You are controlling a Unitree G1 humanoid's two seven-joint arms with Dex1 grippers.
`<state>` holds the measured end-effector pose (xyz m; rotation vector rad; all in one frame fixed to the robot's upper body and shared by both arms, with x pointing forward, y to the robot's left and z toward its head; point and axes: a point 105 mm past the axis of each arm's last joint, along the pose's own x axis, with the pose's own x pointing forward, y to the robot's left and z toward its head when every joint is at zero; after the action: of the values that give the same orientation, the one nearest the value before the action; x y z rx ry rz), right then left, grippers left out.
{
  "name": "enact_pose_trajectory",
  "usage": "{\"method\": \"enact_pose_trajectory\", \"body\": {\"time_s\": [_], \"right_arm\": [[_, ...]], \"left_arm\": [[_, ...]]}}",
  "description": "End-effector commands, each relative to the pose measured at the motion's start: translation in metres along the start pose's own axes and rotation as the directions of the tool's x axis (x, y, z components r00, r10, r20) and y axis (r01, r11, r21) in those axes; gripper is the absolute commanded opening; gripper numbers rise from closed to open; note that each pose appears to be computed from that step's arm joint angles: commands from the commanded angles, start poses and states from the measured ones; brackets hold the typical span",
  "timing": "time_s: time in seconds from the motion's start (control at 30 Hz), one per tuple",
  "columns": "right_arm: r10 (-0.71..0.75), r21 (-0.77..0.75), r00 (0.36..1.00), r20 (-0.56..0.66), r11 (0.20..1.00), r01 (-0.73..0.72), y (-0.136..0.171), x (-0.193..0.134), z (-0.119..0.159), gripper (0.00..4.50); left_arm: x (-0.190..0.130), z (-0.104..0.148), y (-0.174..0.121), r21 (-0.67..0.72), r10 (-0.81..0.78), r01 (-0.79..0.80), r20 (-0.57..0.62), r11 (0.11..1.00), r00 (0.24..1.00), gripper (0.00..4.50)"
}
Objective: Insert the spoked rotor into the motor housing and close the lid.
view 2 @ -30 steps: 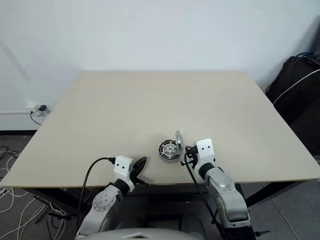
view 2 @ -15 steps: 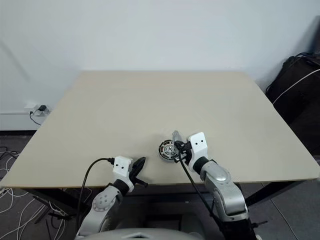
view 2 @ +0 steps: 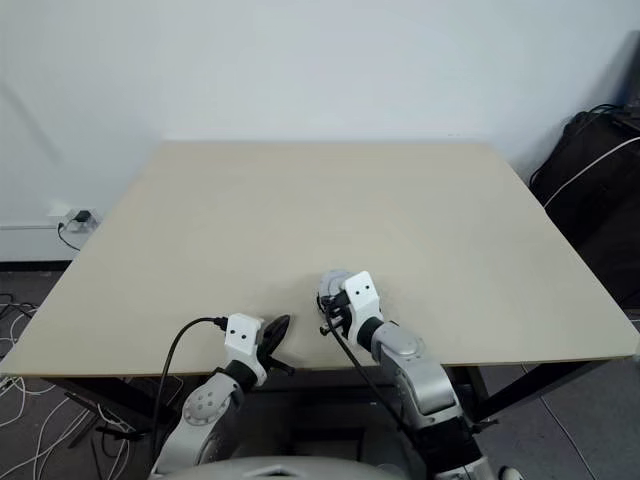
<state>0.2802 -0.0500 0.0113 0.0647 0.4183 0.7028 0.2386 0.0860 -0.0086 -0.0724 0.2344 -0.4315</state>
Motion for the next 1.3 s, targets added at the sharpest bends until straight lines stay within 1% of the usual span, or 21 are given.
{"method": "enact_pose_trajectory", "body": {"time_s": [0.03, 0.13, 0.33, 0.43, 0.5, 0.57, 0.67, 0.8, 0.87, 0.97, 1.17, 1.3], "right_arm": [[0.007, -0.012, 1.0, -0.012, 1.0, -0.007, -0.001, 0.005, 0.002, 0.02], [0.025, -0.028, 0.998, -0.054, 0.999, -0.027, 0.001, 0.008, -0.006, 0.02], [0.088, -0.051, 0.996, -0.005, 0.995, -0.088, 0.007, 0.0, 0.01, 0.02], [0.152, -0.05, 0.987, 0.059, 0.987, -0.15, 0.014, -0.009, 0.028, 0.02], [0.187, -0.068, 0.968, 0.17, 0.982, -0.178, 0.019, -0.019, 0.049, 0.02], [0.184, -0.109, 0.95, 0.251, 0.981, -0.161, 0.019, -0.028, 0.065, 0.02], [0.151, -0.16, 0.949, 0.277, 0.981, -0.11, 0.012, -0.032, 0.071, 0.02], [0.078, -0.23, 0.969, 0.234, 0.973, -0.023, -0.011, -0.028, 0.065, 0.02], [0.074, -0.242, 0.977, 0.201, 0.97, -0.024, -0.015, -0.026, 0.059, 0.02], [0.091, -0.261, 0.987, 0.133, 0.964, -0.054, -0.021, -0.022, 0.046, 0.68], [0.089, -0.221, 0.991, 0.099, 0.973, -0.065, -0.031, -0.018, 0.035, 2.64], [0.096, -0.202, 0.992, 0.083, 0.976, -0.077, -0.032, -0.016, 0.029, 3.96]], "left_arm": [[0.002, 0.02, -0.001, 0.015, 0.001, -0.002, 0.072, 1.0, 0.997, 0.0], [0.002, 0.02, -0.001, 0.013, 0.003, -0.004, 0.073, 1.0, 0.997, 0.0], [0.001, 0.019, 0.0, 0.007, 0.009, -0.01, 0.074, 1.0, 0.997, 0.0], [0.002, 0.019, -0.001, 0.008, 0.007, -0.008, 0.074, 1.0, 0.997, 0.0], [0.002, 0.018, -0.001, 0.005, 0.006, -0.006, 0.073, 1.0, 0.997, 0.0], [0.002, 0.017, -0.002, 0.003, 0.003, -0.003, 0.072, 1.0, 0.997, 0.0], [0.004, 0.017, -0.004, 0.001, -0.004, 0.004, 0.07, 1.0, 0.998, 0.0], [0.006, 0.017, -0.005, 0.002, -0.012, 0.012, 0.071, 1.0, 0.997, 0.0], [0.006, 0.017, -0.005, 0.003, -0.015, 0.015, 0.072, 1.0, 0.997, 0.0], [0.006, 0.018, -0.005, 0.004, -0.017, 0.016, 0.075, 1.0, 0.997, 0.0], [0.004, 0.018, -0.003, 0.005, -0.008, 0.008, 0.075, 1.0, 0.997, 0.0], [0.003, 0.017, -0.002, 0.004, -0.001, 0.001, 0.075, 1.0, 0.997, 0.0]]}}
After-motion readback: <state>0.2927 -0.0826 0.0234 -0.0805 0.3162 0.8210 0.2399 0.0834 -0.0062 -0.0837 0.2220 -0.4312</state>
